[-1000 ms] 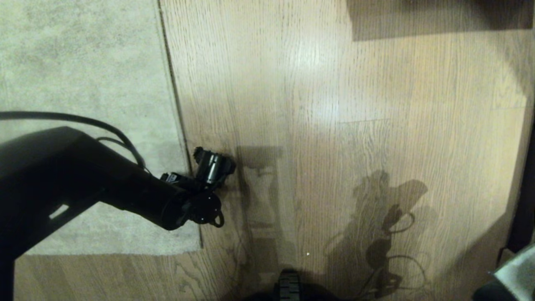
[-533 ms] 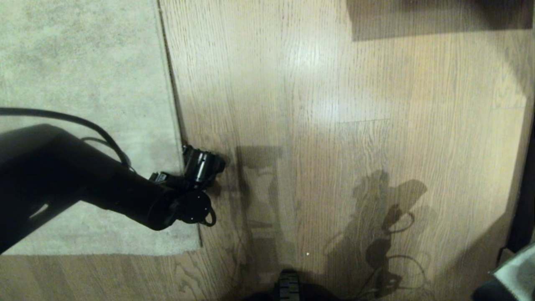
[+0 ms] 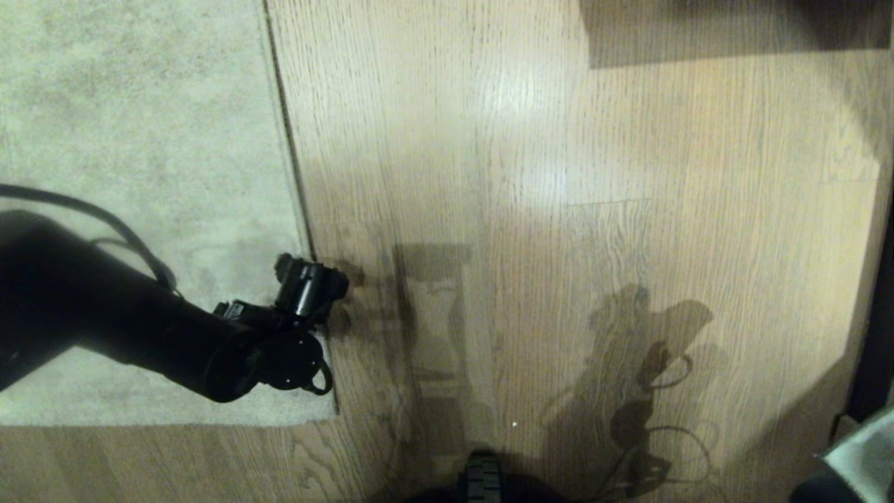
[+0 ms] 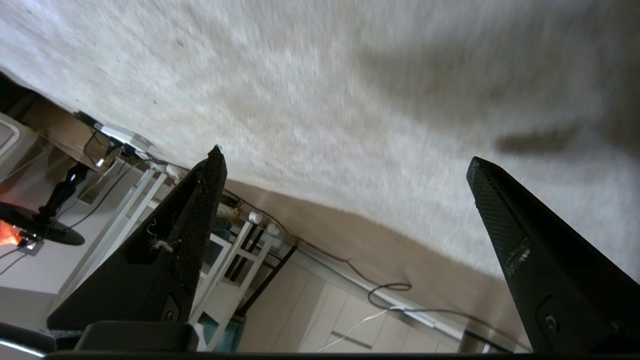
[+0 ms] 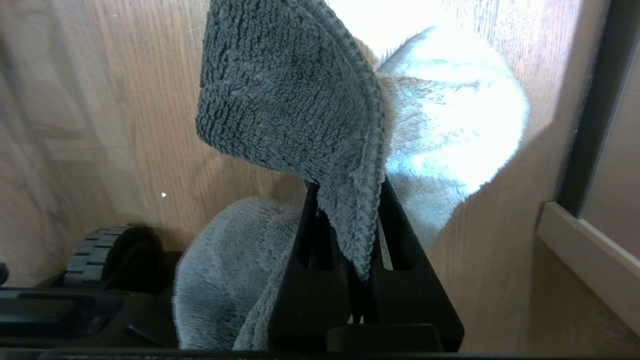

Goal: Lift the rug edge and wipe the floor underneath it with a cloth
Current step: Lift up the carpet

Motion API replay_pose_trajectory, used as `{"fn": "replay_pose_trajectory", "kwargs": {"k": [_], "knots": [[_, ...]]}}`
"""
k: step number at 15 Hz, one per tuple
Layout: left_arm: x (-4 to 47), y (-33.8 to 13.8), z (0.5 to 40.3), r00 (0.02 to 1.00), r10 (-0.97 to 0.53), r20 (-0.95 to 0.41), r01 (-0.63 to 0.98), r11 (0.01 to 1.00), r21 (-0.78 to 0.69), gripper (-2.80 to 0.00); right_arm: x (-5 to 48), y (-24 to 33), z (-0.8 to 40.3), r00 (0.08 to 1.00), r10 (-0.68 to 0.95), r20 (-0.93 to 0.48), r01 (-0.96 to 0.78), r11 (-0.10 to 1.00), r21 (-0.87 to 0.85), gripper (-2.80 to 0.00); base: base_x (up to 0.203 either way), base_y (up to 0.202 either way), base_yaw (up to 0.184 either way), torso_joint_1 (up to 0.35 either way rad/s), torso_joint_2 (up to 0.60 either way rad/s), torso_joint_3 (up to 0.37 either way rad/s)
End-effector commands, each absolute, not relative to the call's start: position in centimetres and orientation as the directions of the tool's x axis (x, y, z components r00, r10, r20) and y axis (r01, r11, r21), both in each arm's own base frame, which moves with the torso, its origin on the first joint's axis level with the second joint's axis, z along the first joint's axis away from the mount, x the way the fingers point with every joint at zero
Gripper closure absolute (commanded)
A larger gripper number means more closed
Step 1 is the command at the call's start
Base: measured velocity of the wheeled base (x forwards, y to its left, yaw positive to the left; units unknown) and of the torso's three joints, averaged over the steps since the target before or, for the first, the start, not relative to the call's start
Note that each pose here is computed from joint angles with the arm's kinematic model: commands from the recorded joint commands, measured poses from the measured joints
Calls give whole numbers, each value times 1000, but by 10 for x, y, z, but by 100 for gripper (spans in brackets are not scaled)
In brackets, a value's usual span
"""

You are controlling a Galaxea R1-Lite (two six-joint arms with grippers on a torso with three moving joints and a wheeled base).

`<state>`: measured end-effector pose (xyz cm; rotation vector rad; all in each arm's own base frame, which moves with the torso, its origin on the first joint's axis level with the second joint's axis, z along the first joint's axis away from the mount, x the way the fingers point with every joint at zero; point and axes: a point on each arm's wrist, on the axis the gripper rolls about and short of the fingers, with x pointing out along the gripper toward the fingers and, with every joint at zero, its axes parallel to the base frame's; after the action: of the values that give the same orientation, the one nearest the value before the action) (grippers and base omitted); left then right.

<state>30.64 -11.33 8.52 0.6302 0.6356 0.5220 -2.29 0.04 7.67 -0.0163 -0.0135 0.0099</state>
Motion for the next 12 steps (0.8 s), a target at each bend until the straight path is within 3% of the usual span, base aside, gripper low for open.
{"fn": "replay_pose_trajectory", "kwargs": {"k": [1,6,12], "knots": [[295,-105,85,683,626,-375,-258,688,678,-280,-23,0,77,1000,12,12,-12,1000,-17,0,0,0,0,0,0,0],[297,-108,87,707,611,-356,-290,709,642,-280,-23,0,77,1000,11,12,-11,1000,-17,0,0,0,0,0,0,0],[327,-147,103,781,545,-305,-333,776,536,-280,-23,0,77,1000,11,12,-11,1000,-17,0,0,0,0,0,0,0]]}}
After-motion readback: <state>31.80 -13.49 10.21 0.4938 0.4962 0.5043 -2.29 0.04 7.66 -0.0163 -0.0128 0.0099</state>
